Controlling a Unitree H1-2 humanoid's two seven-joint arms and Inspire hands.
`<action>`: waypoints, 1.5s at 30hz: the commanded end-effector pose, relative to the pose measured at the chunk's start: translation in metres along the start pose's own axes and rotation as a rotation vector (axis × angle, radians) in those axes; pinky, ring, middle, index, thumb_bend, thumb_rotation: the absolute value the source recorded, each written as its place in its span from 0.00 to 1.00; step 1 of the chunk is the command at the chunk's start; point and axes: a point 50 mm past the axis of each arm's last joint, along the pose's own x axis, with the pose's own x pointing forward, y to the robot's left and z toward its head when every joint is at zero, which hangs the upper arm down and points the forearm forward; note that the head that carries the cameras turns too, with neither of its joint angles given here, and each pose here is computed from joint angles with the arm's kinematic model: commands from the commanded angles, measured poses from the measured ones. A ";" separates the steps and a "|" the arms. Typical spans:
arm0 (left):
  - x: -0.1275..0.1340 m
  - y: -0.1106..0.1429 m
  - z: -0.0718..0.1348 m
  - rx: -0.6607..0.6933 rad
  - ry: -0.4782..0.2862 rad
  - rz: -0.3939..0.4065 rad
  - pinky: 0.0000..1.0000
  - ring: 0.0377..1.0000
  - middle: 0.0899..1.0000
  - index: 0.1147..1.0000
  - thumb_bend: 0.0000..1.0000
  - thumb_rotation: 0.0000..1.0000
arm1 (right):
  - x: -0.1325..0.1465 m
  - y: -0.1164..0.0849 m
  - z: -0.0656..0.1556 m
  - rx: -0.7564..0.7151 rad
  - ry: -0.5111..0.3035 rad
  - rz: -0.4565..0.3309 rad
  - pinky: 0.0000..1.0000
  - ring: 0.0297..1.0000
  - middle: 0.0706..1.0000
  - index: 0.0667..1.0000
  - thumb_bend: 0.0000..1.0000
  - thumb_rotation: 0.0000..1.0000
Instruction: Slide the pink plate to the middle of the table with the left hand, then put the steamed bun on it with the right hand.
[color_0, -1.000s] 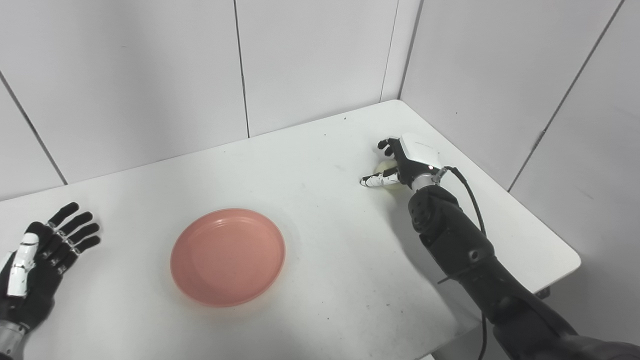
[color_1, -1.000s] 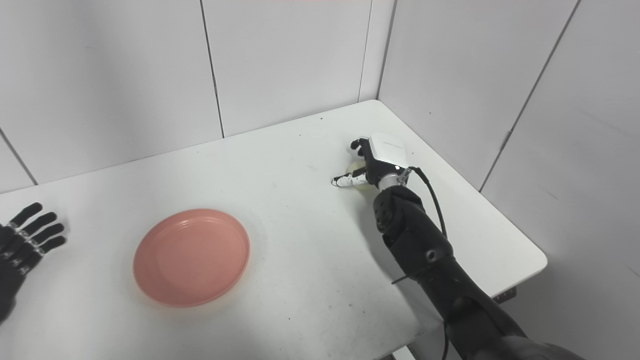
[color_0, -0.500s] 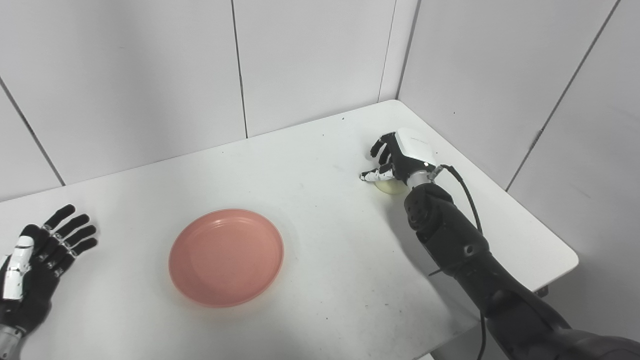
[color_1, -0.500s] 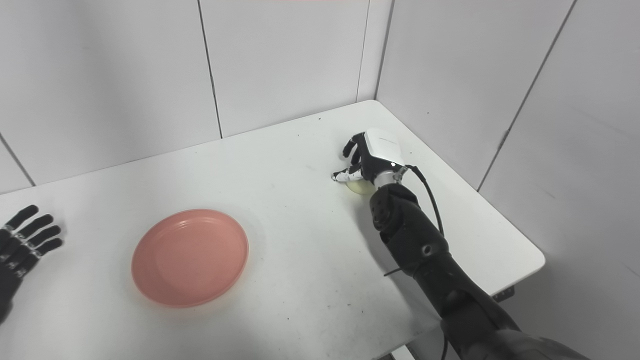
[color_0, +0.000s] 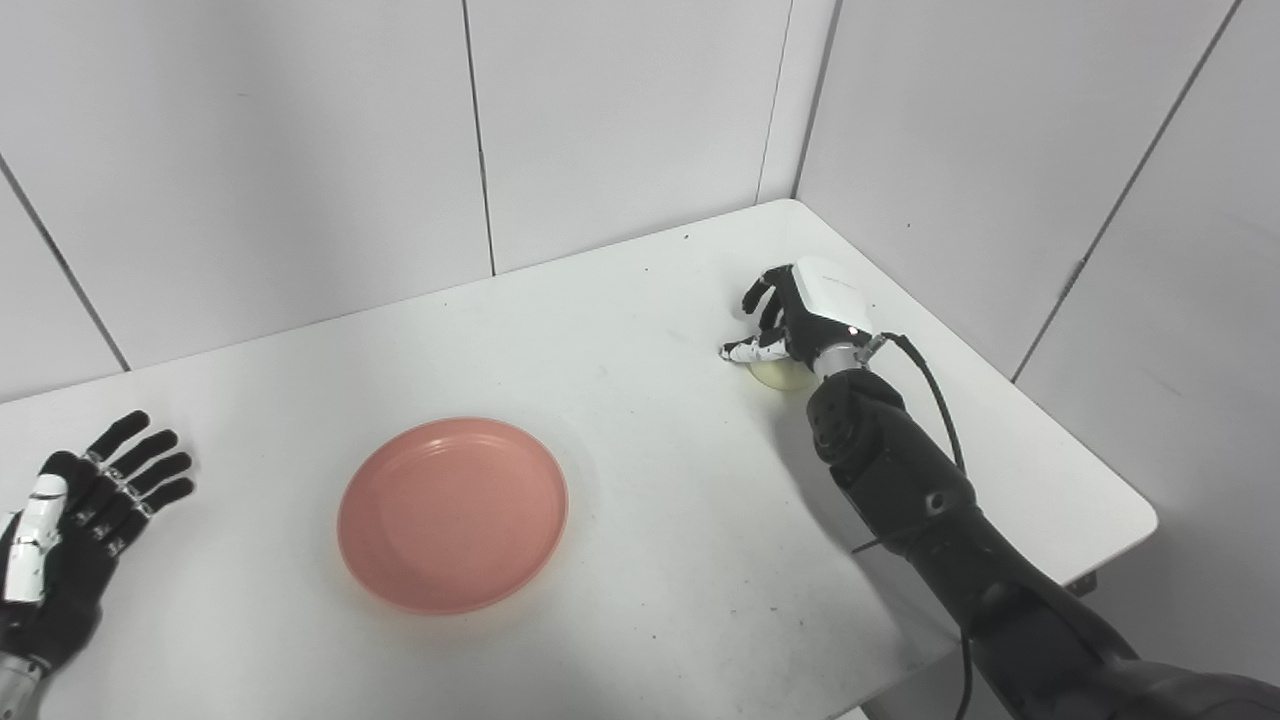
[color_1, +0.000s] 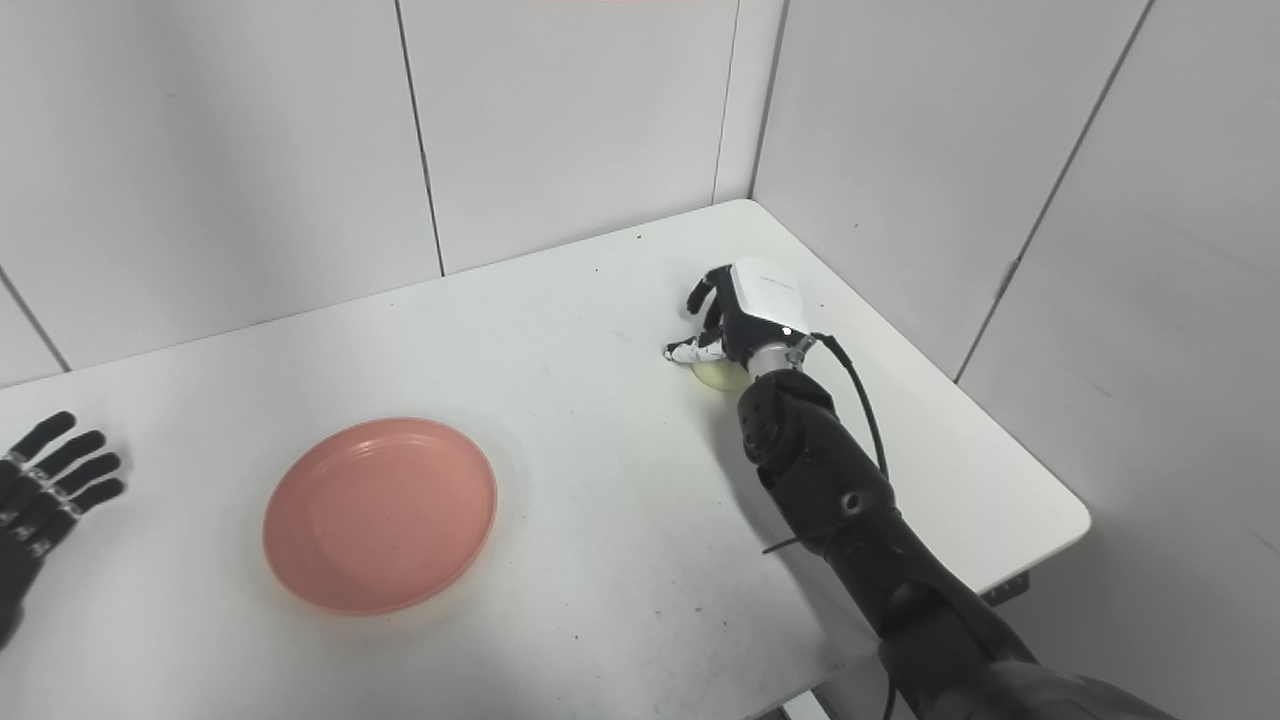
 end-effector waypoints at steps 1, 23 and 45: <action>-0.047 -0.007 -0.072 -0.123 0.254 0.058 0.79 0.80 0.81 0.81 0.56 0.92 | 0.005 -0.018 0.004 0.005 -0.011 -0.060 0.24 0.27 0.32 0.44 0.50 0.15; -0.045 -0.012 -0.074 -0.120 0.255 0.056 0.79 0.80 0.81 0.80 0.57 0.91 | -0.009 -0.059 0.032 0.003 -0.098 -0.128 0.30 0.34 0.38 0.45 0.50 0.14; -0.041 -0.020 -0.076 -0.112 0.242 0.036 0.80 0.81 0.82 0.82 0.58 0.91 | -0.014 -0.081 0.051 -0.080 -0.136 -0.086 0.46 0.50 0.53 0.53 0.62 0.23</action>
